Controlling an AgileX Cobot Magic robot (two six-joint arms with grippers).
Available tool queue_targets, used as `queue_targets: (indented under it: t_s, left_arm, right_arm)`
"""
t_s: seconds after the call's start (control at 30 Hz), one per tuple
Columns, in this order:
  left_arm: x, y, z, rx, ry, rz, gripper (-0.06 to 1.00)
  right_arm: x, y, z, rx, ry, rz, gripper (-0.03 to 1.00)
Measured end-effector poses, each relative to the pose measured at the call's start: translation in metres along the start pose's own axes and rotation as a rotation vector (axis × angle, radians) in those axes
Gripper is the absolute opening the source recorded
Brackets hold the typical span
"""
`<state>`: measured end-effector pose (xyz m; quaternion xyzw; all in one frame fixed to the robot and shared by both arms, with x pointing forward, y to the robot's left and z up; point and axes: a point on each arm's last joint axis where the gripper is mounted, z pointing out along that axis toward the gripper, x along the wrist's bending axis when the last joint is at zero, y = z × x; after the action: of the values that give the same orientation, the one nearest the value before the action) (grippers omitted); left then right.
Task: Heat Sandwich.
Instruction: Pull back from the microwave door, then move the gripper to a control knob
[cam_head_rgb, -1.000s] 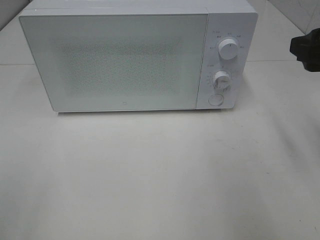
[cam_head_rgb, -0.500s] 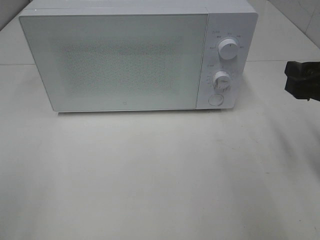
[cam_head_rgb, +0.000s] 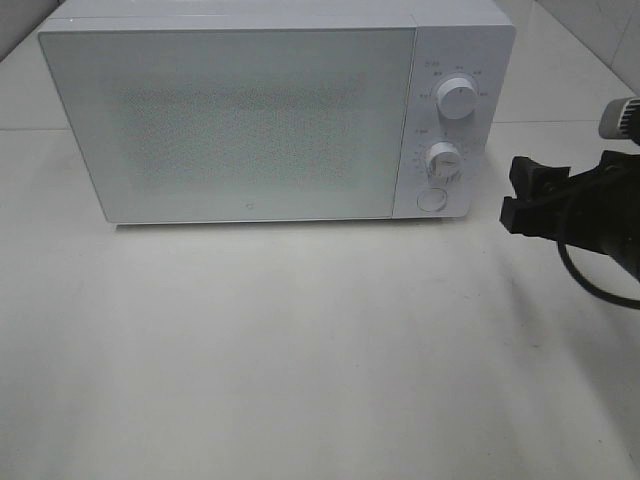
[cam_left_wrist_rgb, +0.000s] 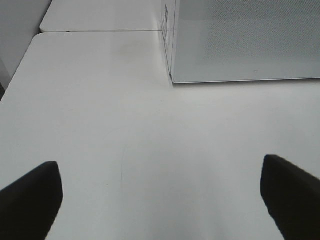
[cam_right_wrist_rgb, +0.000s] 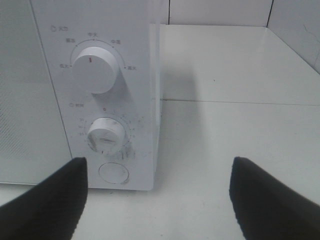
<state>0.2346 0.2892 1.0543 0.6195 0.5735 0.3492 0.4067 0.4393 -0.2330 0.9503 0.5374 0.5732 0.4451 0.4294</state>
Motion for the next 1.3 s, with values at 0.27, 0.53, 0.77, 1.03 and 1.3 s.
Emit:
queue_targets:
  t_s: [0.27, 0.53, 0.77, 1.03, 1.3]
  left_arm:
    - [0.0, 0.0, 0.0, 0.0, 0.0, 0.0, 0.99]
    - [0.0, 0.0, 0.0, 0.0, 0.0, 0.0, 0.99]
    - [0.0, 0.0, 0.0, 0.0, 0.0, 0.0, 0.99]
    - [0.0, 0.0, 0.0, 0.0, 0.0, 0.0, 0.99]
    - [0.0, 0.0, 0.0, 0.0, 0.0, 0.0, 0.99]
  right_arm:
    - [0.018, -0.007, -0.003, -0.021, -0.015, 0.018, 0.76]
    - [0.037, -0.024, -0.01, 0.012, -0.035, -0.016, 0.76]
    - [0.042, -0.035, -0.01, 0.053, -0.039, -0.051, 0.76]
    - [0.042, -0.035, -0.01, 0.054, -0.043, -0.05, 0.76]
    - [0.044, -0.027, 0.004, 0.026, -0.077, -0.019, 0.76]
